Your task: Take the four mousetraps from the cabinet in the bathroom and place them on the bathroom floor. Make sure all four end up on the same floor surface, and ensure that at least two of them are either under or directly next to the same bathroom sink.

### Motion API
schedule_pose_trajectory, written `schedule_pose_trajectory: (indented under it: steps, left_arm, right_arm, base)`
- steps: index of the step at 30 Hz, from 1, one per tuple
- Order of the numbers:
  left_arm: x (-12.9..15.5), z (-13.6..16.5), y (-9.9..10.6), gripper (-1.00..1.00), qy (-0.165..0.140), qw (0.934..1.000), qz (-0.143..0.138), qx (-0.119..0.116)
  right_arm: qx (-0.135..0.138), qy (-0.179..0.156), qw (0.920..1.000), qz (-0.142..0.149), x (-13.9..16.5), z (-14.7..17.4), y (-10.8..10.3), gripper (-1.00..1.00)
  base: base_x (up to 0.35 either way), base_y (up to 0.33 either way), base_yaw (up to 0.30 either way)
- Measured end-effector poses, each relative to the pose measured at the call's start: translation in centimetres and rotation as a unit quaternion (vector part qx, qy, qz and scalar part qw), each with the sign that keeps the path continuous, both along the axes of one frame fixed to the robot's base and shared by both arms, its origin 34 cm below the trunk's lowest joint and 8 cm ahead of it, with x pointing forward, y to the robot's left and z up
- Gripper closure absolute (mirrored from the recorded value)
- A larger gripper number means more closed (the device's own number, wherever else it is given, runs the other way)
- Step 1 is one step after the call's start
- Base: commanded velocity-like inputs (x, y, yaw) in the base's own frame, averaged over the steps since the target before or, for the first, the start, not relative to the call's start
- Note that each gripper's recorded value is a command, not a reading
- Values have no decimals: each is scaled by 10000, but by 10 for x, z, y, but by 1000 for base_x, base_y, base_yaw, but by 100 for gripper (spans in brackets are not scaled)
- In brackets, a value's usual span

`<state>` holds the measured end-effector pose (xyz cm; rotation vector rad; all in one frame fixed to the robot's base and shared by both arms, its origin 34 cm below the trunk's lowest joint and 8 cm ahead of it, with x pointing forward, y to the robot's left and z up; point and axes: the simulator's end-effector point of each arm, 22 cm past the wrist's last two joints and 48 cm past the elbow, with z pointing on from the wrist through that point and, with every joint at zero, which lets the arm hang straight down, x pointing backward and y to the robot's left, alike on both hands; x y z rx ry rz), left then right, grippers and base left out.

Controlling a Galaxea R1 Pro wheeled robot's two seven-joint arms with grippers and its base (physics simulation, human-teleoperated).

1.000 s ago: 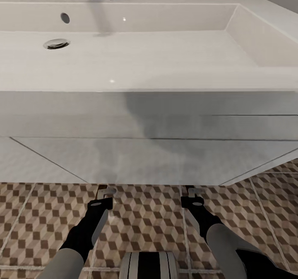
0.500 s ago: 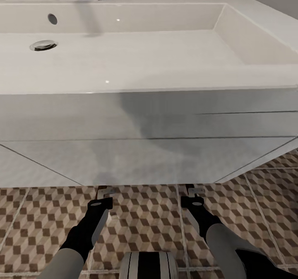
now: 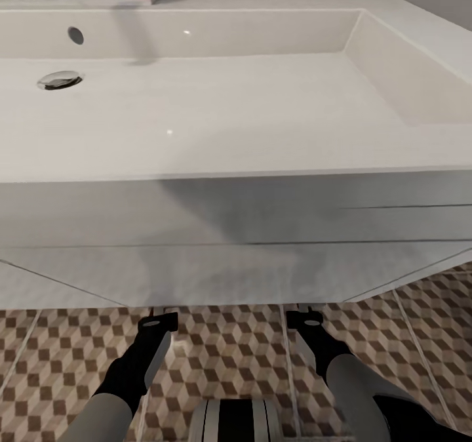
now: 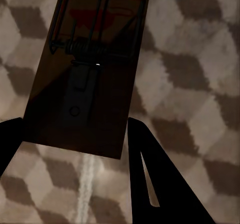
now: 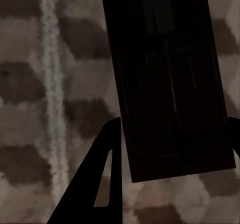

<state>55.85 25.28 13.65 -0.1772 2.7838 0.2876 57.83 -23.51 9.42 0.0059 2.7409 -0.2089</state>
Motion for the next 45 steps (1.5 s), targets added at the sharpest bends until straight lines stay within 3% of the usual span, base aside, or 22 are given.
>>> schedule_pose_trajectory:
  steps: [26, 33, 45]
  left_arm:
    - [-2, -2, 0, 100, 29, 10000, 6, 0]
    - [-3, 4, 8, 100, -9, 9999, 66, 95]
    - [15, 19, 2, 100, -197, 9998, 49, 34]
  right_arm:
    - [47, 8, 10000, -7, 0, -1, 1, 100]
    - [117, 107, 9999, 39, -3, -2, 9, 100]
    - [174, -140, 9997, 31, 21, 11, 20, 100]
  base:
    - [5, 0, 0]
    - [0, 0, 0]
    - [0, 0, 0]
